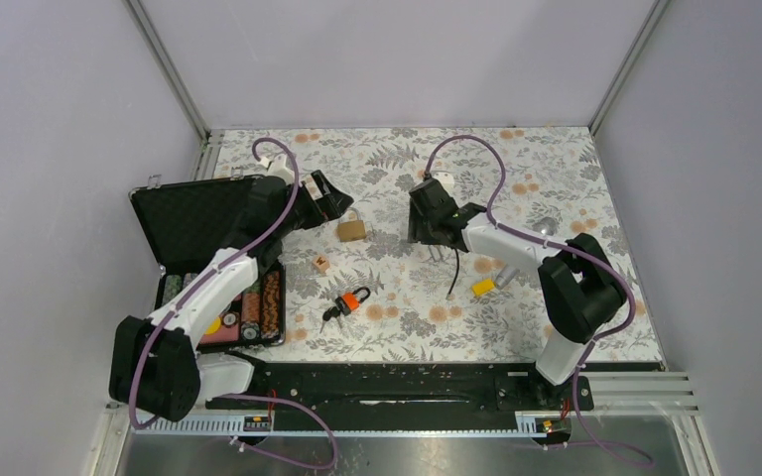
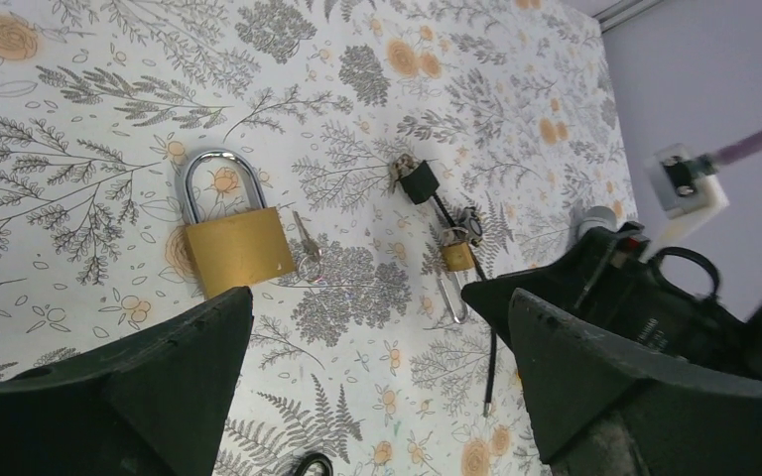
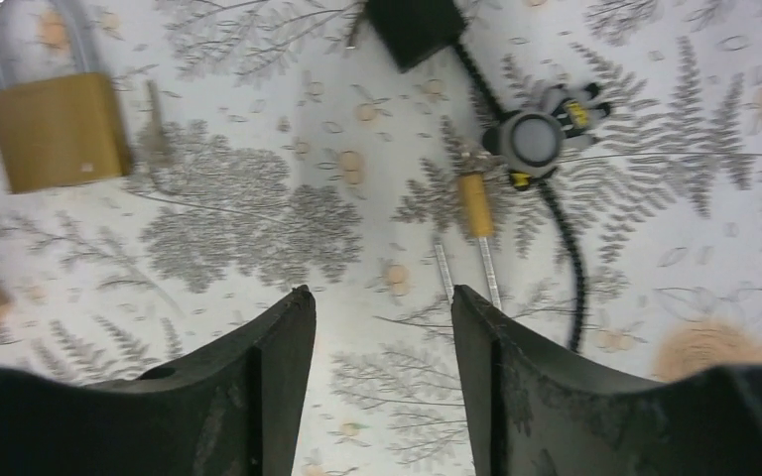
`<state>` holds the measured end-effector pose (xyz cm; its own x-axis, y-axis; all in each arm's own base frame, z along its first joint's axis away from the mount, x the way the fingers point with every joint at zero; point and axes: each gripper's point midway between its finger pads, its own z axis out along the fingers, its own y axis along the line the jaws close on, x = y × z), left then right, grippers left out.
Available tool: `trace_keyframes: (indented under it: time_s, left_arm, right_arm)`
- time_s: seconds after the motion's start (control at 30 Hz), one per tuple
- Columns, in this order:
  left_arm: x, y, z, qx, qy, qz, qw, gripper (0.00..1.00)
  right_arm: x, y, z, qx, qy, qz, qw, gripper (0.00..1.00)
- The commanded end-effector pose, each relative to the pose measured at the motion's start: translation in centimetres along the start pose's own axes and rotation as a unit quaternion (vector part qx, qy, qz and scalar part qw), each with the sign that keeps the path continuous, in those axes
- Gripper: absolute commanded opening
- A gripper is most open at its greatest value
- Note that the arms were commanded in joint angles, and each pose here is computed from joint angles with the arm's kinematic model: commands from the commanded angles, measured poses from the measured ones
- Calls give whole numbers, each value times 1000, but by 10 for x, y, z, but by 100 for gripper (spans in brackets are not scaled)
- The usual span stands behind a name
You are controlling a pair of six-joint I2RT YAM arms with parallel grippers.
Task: Lock with the key
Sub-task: Pick up the lock from the center of the board.
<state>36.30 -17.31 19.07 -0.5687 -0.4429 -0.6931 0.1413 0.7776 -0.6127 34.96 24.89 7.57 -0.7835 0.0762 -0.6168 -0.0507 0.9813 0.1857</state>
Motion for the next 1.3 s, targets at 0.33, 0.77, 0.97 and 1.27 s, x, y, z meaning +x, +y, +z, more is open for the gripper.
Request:
trace_keyframes:
  time_s: [0.33, 0.77, 0.97, 1.27]
  left_arm:
    - [-14, -20, -21, 31, -25, 16, 999, 99]
    - [-11, -20, -12, 35, -17, 16, 999, 99]
    - [-3, -45, -17, 113, -13, 41, 993, 99]
    - [18, -97, -33, 232, 9, 113, 966, 99]
  right_arm:
    - [-2, -50, 40, 92, 8, -72, 993, 51]
    - [-12, -51, 62, 73, 9, -106, 992, 23]
    - [-14, -46, 41, 43, 13, -131, 990, 0]
    - [-4, 0, -62, -144, 69, -182, 970, 0]
